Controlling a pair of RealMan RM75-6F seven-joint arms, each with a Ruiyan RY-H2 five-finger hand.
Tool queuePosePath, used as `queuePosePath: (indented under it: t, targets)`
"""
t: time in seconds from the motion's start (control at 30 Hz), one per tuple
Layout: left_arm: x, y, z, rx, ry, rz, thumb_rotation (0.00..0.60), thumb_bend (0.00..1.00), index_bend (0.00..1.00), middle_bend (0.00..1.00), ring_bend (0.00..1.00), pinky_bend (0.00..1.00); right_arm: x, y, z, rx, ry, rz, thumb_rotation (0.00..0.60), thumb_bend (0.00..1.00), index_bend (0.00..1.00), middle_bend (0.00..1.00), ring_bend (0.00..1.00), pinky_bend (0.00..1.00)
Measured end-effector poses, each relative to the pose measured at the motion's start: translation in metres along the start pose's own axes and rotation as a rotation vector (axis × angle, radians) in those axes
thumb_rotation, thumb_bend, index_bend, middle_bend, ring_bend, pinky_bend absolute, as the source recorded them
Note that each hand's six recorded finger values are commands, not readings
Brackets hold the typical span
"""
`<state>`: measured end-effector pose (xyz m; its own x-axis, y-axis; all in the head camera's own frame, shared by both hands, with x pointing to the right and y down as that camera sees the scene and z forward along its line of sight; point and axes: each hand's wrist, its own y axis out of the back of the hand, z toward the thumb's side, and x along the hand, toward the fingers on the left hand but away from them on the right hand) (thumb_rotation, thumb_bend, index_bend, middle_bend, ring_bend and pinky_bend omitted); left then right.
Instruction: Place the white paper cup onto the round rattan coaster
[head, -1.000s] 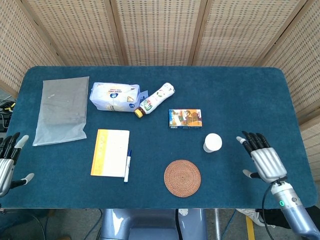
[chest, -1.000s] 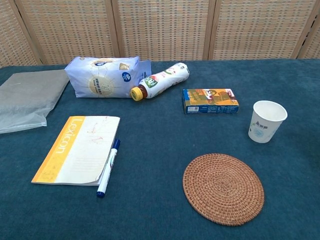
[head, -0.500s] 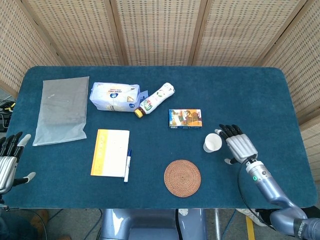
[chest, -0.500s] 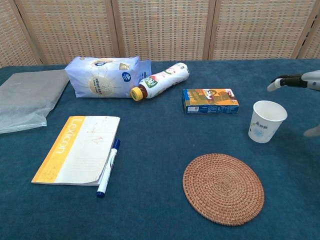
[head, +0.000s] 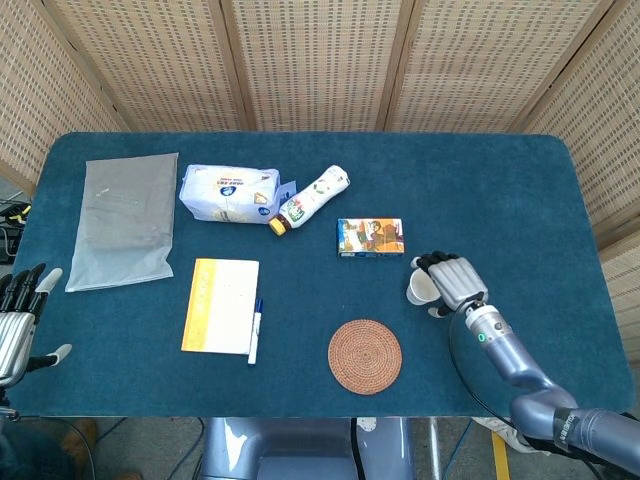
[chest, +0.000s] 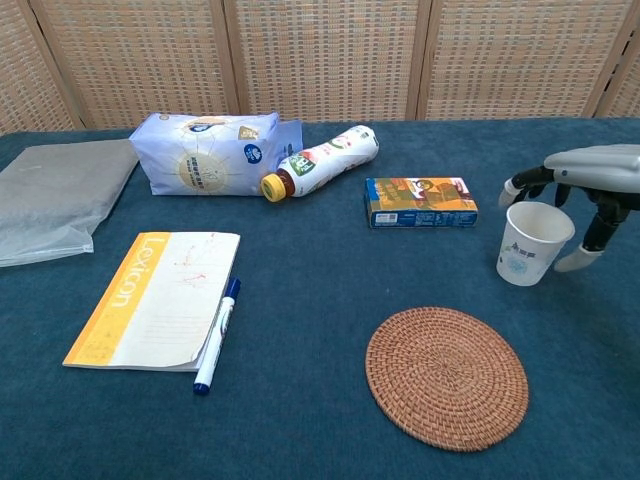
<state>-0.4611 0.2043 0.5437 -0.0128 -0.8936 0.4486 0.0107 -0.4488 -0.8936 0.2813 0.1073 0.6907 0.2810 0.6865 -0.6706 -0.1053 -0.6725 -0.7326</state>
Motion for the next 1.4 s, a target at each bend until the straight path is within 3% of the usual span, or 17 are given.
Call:
queuePosePath:
  t: [0.07, 0.2, 0.4, 0.7, 0.83, 1.03, 1.4]
  targets:
    - [0.001, 0.000, -0.001, -0.001, 0.002, -0.002, 0.600, 0.00, 0.00, 0.00, 0.00, 0.00, -0.003, 0.000, 0.001, -0.003, 0.000, -0.011, 0.600, 0.15, 0.44, 0.44, 0.42, 0.51]
    - [0.001, -0.001, -0.001, -0.003, 0.003, -0.005, 0.600, 0.00, 0.00, 0.00, 0.00, 0.00, -0.005, 0.001, 0.006, -0.003, 0.019, -0.040, 0.600, 0.23, 0.48, 0.48, 0.46, 0.58]
    - [0.001, -0.001, -0.001, -0.003, 0.001, -0.004, 0.600, 0.00, 0.00, 0.00, 0.00, 0.00, 0.001, 0.008, 0.018, 0.011, 0.079, -0.074, 0.600, 0.23, 0.48, 0.49, 0.47, 0.58]
    - [-0.002, 0.001, 0.001, -0.003, -0.007, 0.001, 0.600, 0.00, 0.00, 0.00, 0.00, 0.00, 0.030, 0.027, 0.058, -0.016, 0.237, -0.102, 0.600, 0.23, 0.48, 0.49, 0.47, 0.58]
    - [-0.003, 0.001, 0.001, -0.004, -0.008, 0.003, 0.600, 0.00, 0.00, 0.00, 0.00, 0.00, 0.047, 0.030, 0.084, -0.024, 0.322, -0.085, 0.600, 0.23, 0.47, 0.49, 0.47, 0.58]
    - [-0.003, 0.001, 0.000, -0.007, -0.008, 0.003, 0.600, 0.00, 0.00, 0.00, 0.00, 0.00, 0.056, 0.018, 0.109, -0.012, 0.390, -0.031, 0.600, 0.23, 0.47, 0.48, 0.47, 0.58]
    - [-0.001, 0.001, -0.001, -0.013, -0.006, -0.003, 0.600, 0.00, 0.00, 0.00, 0.00, 0.00, 0.048, -0.013, 0.133, 0.040, 0.419, 0.056, 0.600, 0.23, 0.46, 0.48, 0.46, 0.58]
